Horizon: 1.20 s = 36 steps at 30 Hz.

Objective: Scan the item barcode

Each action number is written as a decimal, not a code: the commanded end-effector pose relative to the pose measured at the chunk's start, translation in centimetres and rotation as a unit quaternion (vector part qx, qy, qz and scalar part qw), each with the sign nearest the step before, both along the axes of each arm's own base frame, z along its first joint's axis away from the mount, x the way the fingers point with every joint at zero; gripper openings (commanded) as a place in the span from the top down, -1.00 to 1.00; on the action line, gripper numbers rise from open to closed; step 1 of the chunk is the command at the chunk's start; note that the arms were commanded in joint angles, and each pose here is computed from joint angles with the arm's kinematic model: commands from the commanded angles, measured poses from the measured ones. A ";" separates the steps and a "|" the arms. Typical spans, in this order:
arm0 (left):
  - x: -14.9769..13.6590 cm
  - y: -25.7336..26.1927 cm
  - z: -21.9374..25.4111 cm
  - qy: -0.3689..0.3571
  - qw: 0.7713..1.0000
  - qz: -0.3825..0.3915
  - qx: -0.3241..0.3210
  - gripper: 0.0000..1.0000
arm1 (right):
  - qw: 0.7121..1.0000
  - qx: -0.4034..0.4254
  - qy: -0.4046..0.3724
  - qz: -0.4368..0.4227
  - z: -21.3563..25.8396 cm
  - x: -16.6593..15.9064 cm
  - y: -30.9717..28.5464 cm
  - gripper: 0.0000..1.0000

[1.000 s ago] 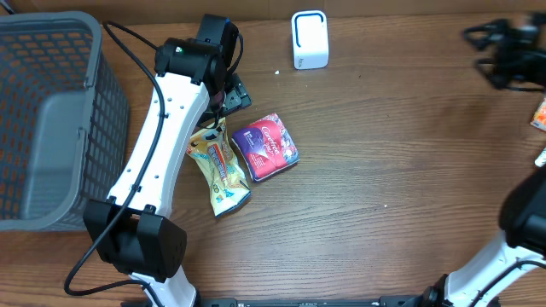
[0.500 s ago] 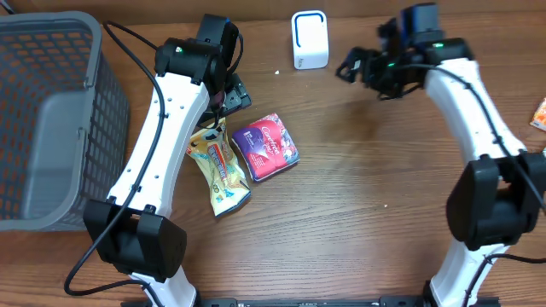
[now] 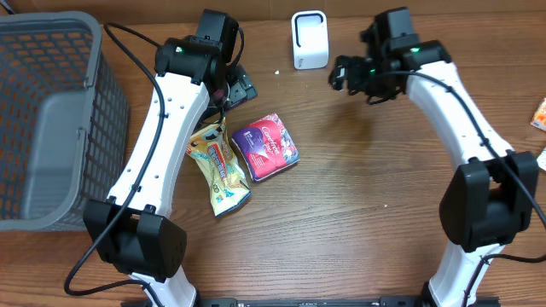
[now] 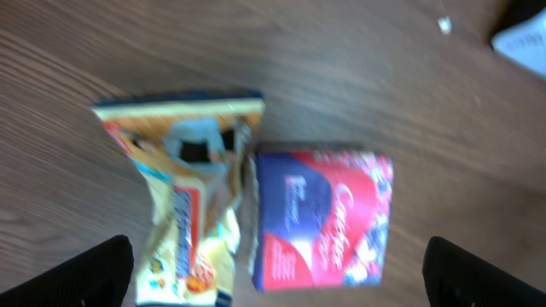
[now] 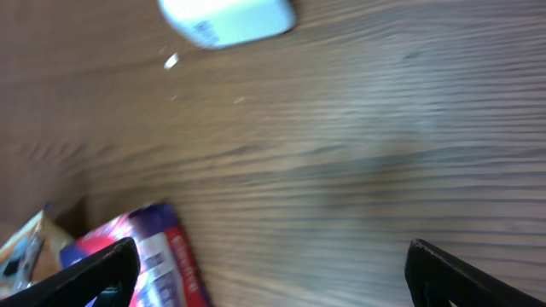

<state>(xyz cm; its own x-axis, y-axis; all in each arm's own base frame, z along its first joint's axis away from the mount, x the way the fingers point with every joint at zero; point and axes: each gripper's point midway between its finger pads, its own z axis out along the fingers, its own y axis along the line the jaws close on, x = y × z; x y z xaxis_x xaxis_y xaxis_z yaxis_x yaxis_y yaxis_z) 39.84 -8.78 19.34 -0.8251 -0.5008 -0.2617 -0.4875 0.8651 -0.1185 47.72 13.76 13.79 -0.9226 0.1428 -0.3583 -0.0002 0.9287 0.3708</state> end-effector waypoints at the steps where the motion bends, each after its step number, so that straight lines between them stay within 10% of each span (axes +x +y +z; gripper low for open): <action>1: -1.8 -4.0 -0.9 0.045 0.991 -0.096 -0.084 -0.99 | 0.999 -0.013 0.002 -0.048 -0.4 0.9 -4.3 -1.00; 11: -9.1 -8.9 -7.6 0.168 0.965 -0.183 -0.086 -0.91 | 0.990 -0.016 0.000 -0.139 -0.4 1.9 -13.4 -1.00; 36: -5.6 -4.4 -15.9 0.107 0.982 -0.101 -0.119 -0.38 | 0.988 -0.016 0.000 -0.156 -0.4 1.9 -15.2 -1.00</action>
<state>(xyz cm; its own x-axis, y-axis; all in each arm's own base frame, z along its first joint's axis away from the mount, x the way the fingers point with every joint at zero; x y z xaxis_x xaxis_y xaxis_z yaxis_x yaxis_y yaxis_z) 34.05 -12.93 4.57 -0.9172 -0.3964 0.0401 -0.3957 0.8945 -0.2082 49.63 -1.41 13.62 -0.8355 0.4103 -0.3656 0.2870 0.8931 0.3464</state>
